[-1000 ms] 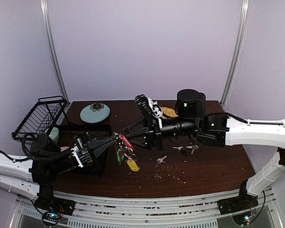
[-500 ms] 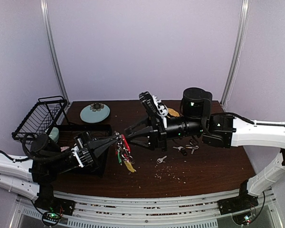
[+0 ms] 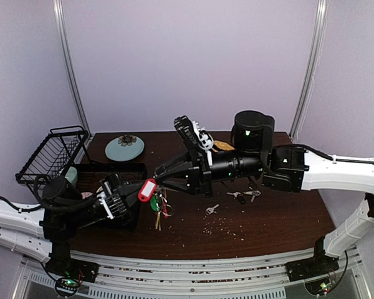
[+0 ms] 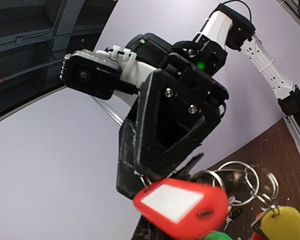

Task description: Put the keys on the keyring

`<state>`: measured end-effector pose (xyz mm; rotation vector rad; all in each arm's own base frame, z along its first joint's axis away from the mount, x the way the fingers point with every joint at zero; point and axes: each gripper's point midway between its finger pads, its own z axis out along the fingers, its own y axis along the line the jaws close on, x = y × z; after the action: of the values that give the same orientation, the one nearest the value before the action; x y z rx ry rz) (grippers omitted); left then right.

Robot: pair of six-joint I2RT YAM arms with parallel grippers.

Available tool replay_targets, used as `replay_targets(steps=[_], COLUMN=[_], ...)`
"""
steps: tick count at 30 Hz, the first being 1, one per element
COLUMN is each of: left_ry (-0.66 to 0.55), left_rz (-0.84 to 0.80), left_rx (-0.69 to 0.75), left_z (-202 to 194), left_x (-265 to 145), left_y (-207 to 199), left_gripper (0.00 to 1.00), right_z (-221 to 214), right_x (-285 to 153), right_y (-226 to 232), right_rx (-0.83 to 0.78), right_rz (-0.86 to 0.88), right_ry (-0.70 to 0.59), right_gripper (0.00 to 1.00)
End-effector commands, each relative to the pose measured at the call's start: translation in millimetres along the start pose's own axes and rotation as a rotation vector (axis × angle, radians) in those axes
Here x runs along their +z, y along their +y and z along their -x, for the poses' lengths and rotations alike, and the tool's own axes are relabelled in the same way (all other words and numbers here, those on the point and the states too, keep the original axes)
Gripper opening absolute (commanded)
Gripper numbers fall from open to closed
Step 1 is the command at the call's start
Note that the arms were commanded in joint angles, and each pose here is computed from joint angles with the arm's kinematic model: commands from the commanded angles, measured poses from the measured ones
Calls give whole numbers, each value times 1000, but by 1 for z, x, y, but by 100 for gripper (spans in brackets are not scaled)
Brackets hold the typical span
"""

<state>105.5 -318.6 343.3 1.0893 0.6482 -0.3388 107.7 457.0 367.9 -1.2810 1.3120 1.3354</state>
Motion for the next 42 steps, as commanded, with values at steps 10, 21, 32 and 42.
replay_targets(steps=[10,21,32,42], left_ry=[-160,-118,-193,-191], left_rz=[28,55,-38,-25], left_rx=[-230,-243,-293,-305], left_z=[27,25,43,43], left_x=[-5,-1,-4,-2], left_y=[8,19,9,13], left_gripper=[0,0,0,0], right_z=[33,33,-3,-13], right_x=[11,-27,-15,-10], right_y=[4,-5,13,16], right_rx=[-25,-123,-219,-243], right_rz=[-35,-155,-20,-13], right_ry=[2,73,203,191], right_gripper=[42,33,18,21])
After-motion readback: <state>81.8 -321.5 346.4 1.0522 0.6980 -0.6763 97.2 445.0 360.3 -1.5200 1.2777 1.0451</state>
